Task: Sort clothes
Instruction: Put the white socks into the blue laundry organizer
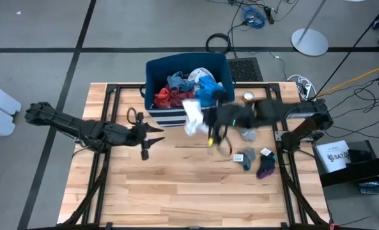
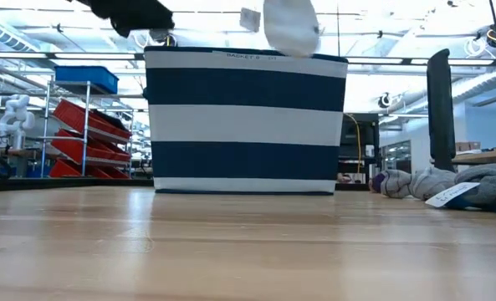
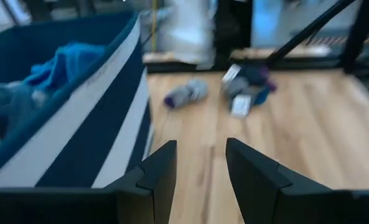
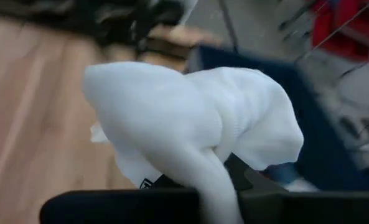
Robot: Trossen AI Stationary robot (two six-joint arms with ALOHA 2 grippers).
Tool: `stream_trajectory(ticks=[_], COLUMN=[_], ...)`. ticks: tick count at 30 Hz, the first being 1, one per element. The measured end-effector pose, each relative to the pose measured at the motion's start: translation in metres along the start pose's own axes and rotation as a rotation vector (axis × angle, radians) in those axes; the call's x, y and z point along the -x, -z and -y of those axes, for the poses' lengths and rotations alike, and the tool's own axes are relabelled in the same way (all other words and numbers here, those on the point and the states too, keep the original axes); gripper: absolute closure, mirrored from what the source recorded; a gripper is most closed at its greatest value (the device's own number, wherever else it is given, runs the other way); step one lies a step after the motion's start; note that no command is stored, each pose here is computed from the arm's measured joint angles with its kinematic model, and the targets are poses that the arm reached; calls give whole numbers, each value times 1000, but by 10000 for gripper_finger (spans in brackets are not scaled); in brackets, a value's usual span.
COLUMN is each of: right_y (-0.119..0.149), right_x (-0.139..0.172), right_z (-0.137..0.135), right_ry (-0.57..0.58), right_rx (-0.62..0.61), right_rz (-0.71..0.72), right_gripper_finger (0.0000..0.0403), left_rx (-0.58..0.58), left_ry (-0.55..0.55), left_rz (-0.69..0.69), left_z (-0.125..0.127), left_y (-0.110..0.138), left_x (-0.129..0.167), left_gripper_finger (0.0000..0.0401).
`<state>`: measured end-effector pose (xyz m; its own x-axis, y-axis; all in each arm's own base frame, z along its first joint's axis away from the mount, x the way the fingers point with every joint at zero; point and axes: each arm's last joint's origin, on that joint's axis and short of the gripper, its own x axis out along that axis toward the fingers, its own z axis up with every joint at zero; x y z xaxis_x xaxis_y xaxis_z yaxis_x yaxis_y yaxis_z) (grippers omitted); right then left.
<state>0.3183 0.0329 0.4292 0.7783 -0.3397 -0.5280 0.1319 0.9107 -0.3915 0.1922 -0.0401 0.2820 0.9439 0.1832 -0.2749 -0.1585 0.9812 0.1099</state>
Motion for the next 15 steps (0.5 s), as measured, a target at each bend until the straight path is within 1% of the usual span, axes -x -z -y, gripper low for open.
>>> stream_trajectory(ticks=[2,4,7,8,10,12,15], right_y=[-10,-16,-16,-15,-7,2,22], right_x=[7,11,11,9,5,-4,-23], right_z=[28,58,99,113,140,163,194], right_ry=[34,98,220,242,248,224,184], right_rx=[-4,-12,-37,-50,-80,-125,-219], right_rz=[59,107,144,162,189,203,176], right_gripper_finger=[402,401,401,401,401,401,401], left_rx=[18,27,23,25,26,26,25], left_ry=[34,73,117,121,121,121,121], left_rz=[39,61,77,83,85,84,84], left_z=[-1,0,1,1,1,1,1], left_y=[-5,-7,-8,-9,-9,-9,-9], left_x=[4,6,6,6,6,6,6], left_gripper_finger=[253,253,253,253,253,253,253])
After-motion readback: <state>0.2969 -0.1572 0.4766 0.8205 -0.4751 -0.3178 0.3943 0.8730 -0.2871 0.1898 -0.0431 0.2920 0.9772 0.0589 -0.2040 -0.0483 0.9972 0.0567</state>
